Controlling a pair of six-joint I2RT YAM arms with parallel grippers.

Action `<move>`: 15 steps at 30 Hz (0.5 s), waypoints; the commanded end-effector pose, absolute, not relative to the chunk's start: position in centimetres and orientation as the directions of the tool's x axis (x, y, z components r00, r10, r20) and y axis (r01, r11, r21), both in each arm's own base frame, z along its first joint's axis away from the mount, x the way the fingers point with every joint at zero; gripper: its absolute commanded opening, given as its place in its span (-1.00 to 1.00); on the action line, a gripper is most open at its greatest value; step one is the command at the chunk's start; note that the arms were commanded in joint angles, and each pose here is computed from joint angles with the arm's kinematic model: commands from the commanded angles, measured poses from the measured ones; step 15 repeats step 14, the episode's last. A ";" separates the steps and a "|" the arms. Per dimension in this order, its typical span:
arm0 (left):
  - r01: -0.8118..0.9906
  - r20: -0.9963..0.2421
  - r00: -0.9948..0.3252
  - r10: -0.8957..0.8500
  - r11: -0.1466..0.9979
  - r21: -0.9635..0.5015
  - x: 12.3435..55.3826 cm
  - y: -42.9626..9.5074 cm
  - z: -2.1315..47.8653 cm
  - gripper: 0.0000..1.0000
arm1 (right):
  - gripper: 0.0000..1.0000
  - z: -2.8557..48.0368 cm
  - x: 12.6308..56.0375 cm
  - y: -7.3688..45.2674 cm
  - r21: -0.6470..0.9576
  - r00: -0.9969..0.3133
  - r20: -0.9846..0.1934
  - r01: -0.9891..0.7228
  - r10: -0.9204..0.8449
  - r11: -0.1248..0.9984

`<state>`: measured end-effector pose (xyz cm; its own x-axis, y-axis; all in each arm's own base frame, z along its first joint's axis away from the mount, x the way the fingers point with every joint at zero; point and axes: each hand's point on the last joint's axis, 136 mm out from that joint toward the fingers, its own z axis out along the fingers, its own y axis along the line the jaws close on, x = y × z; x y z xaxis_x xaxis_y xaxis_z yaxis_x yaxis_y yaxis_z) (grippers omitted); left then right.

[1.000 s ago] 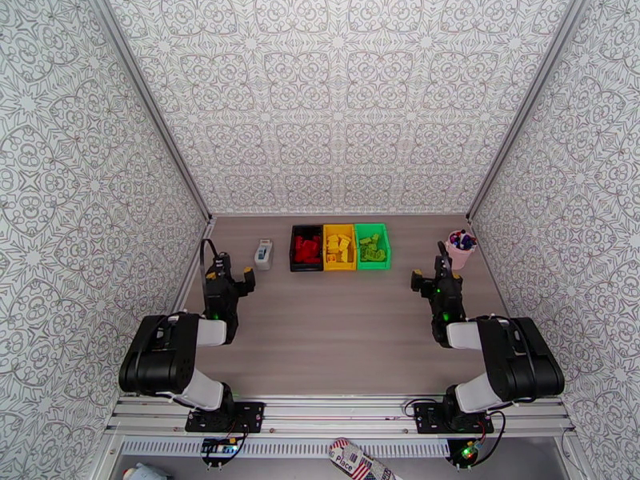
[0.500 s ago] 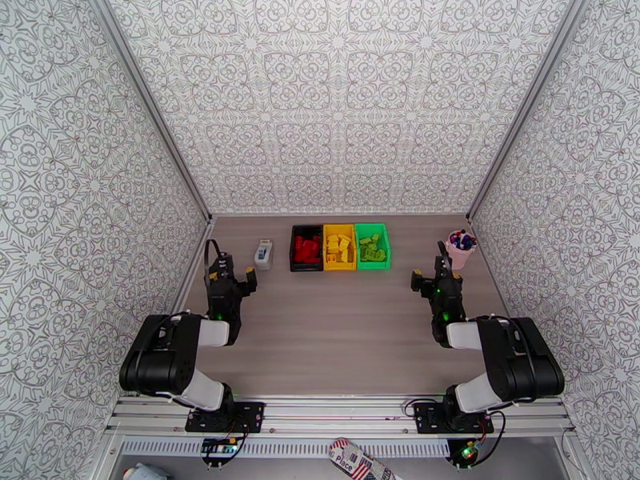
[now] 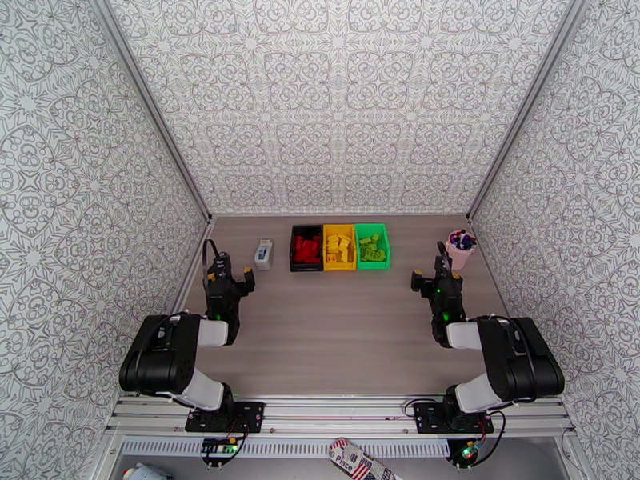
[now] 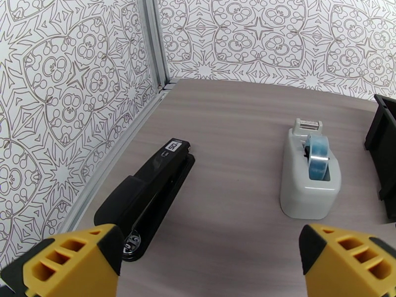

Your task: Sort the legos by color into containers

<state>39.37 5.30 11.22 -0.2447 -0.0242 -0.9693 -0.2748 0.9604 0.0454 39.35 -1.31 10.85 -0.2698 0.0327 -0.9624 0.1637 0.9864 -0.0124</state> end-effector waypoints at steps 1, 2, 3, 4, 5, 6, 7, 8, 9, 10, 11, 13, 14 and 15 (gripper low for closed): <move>-0.277 -0.970 -0.242 -0.035 0.960 0.035 39.5 5.4 11.4 0.99 | 0.98 12.0 39.8 -1.3 -0.014 -0.235 -0.972 0.154 0.023 0.988; -0.277 -0.970 -0.242 -0.035 0.960 0.035 39.5 5.4 11.4 0.99 | 0.98 11.9 39.8 -1.3 -0.014 -0.236 -0.971 0.154 0.023 0.988; -0.277 -0.970 -0.243 -0.034 0.960 0.036 39.4 5.5 11.4 0.99 | 0.98 11.9 39.8 -1.3 -0.014 -0.237 -0.971 0.154 0.023 0.988; -0.277 -0.970 -0.241 -0.034 0.960 0.035 39.5 5.5 11.4 0.99 | 0.98 11.9 39.8 -1.3 -0.015 -0.238 -0.971 0.154 0.022 0.988; -0.277 -0.970 -0.241 -0.034 0.960 0.035 39.5 5.5 11.5 0.99 | 0.98 11.8 39.8 -1.3 -0.015 -0.241 -0.970 0.154 0.023 0.988; -0.277 -0.970 -0.241 -0.034 0.960 0.036 39.5 5.4 11.4 0.99 | 0.98 11.8 39.9 -1.4 -0.016 -0.239 -0.971 0.154 0.022 0.988; -0.277 -0.970 -0.241 -0.034 0.960 0.036 39.5 5.5 11.4 0.99 | 0.98 11.7 39.9 -1.3 -0.017 -0.245 -0.969 0.154 0.022 0.988; -0.277 -0.970 -0.243 -0.034 0.960 0.036 39.5 5.4 11.4 0.99 | 0.98 11.7 40.0 -1.3 -0.015 -0.247 -0.969 0.153 0.023 0.988; -0.277 -0.970 -0.242 -0.034 0.960 0.036 39.5 5.5 11.4 0.99 | 0.98 11.7 40.0 -1.3 -0.015 -0.247 -0.969 0.153 0.024 0.988; -0.276 -0.970 -0.243 -0.034 0.960 0.036 39.5 5.4 11.4 0.99 | 0.98 11.8 40.0 -1.3 -0.014 -0.245 -0.969 0.153 0.024 0.988; -0.277 -0.970 -0.242 -0.034 0.960 0.036 39.5 5.5 11.4 0.99 | 0.98 11.9 39.9 -1.3 -0.013 -0.241 -0.970 0.153 0.024 0.988; -0.277 -0.970 -0.241 -0.034 0.960 0.035 39.5 5.5 11.5 0.99 | 0.98 11.9 39.8 -1.3 -0.015 -0.239 -0.971 0.154 0.023 0.988; -0.277 -0.970 -0.242 -0.034 0.960 0.036 39.5 5.5 11.5 0.99 | 0.98 11.9 39.8 -1.3 -0.015 -0.237 -0.971 0.154 0.022 0.988; -0.277 -0.970 -0.242 -0.034 0.960 0.036 39.5 5.5 11.5 0.99 | 0.98 11.9 39.8 -1.3 -0.015 -0.237 -0.971 0.154 0.022 0.988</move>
